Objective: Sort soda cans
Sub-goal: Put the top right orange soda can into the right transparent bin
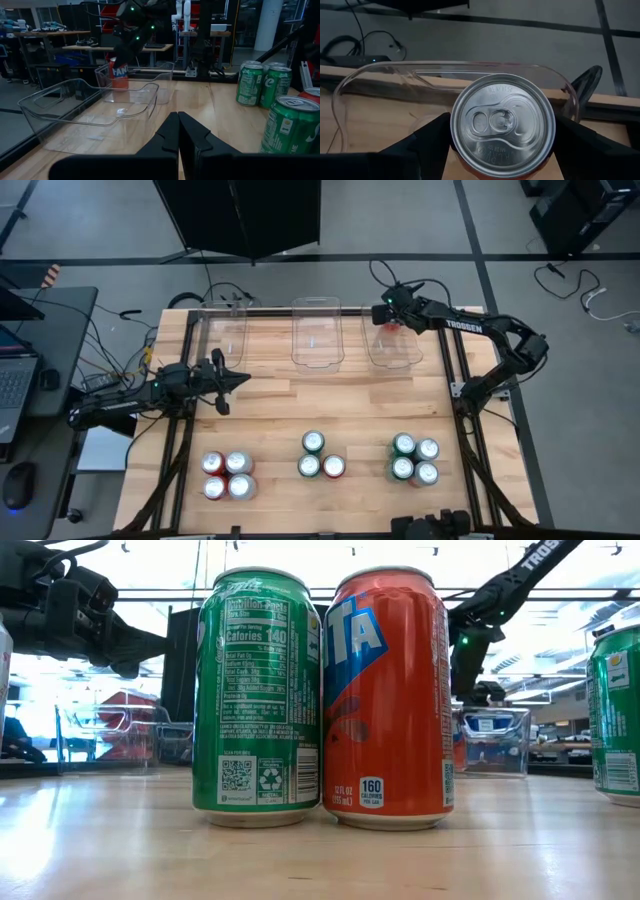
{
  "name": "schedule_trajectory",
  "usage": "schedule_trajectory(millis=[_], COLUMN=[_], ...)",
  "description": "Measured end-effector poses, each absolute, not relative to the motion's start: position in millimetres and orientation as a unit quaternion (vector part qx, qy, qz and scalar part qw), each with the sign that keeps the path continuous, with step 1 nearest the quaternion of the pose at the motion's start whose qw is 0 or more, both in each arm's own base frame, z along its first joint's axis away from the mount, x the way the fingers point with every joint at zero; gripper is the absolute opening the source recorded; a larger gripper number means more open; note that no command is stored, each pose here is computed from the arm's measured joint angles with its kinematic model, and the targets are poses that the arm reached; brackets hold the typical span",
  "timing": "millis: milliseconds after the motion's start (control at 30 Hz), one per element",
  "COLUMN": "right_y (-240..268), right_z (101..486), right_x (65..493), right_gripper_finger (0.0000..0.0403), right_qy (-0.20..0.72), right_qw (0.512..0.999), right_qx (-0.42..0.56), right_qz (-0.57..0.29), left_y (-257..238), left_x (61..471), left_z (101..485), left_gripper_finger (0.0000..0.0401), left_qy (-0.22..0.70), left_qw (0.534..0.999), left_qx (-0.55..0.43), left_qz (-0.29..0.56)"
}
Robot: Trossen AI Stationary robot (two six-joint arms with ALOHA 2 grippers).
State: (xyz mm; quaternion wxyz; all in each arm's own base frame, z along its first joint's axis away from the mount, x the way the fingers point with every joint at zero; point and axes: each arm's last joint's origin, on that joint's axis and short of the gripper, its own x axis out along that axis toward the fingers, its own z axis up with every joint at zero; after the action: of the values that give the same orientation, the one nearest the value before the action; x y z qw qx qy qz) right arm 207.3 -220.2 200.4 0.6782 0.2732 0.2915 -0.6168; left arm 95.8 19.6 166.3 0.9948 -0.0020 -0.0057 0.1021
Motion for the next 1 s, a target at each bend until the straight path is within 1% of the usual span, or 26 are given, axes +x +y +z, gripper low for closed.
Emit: schedule_trajectory(millis=[200,267,367,467,533,633,800,867,1000], right_y=[-220.7,-220.7,-220.7,-219.2,-219.6,-219.9,-221.3,-223.4,-223.5], right_z=[201.0,201.1,200.7,195.6,197.0,197.0,203.0,211.4,233.7], right_x=[207.3,207.3,207.3,205.3,205.3,204.8,206.2,208.3,212.8], right_gripper_finger=[0.0289,0.0295,0.0321,0.0356,0.0375,0.0393,0.0395,0.0394,0.0396], right_qy=[0.295,0.297,0.299,0.323,0.319,0.32,0.328,0.33,0.369], right_qw=[0.682,0.682,0.683,0.678,0.679,0.678,0.681,0.682,0.685], right_qx=[0.267,0.266,0.264,0.262,0.262,0.262,0.254,0.251,0.237], right_qz=[-0.614,-0.613,-0.612,-0.607,-0.607,-0.607,-0.604,-0.602,-0.581], left_y=[19.7,19.6,19.6,19.6,19.6,19.7,19.6,19.6,19.6], left_x=[95.8,95.8,95.8,95.8,95.8,95.8,95.8,95.8,95.8], left_z=[166.3,166.4,166.3,166.4,166.3,166.3,166.3,166.3,166.3], left_gripper_finger=[0.0002,0.0002,0.0002,0.0002,0.0002,0.0002,0.0002,0.0002,0.0002], left_qy=[-0.006,-0.006,-0.006,-0.006,-0.006,-0.006,-0.006,-0.006,-0.006], left_qw=[0.995,0.995,0.995,0.995,0.995,0.995,0.995,0.995,0.995], left_qx=[-0.002,-0.002,-0.002,-0.002,-0.002,-0.002,-0.002,-0.002,-0.002], left_qz=[0.102,0.102,0.102,0.102,0.102,0.102,0.102,0.102,0.102])
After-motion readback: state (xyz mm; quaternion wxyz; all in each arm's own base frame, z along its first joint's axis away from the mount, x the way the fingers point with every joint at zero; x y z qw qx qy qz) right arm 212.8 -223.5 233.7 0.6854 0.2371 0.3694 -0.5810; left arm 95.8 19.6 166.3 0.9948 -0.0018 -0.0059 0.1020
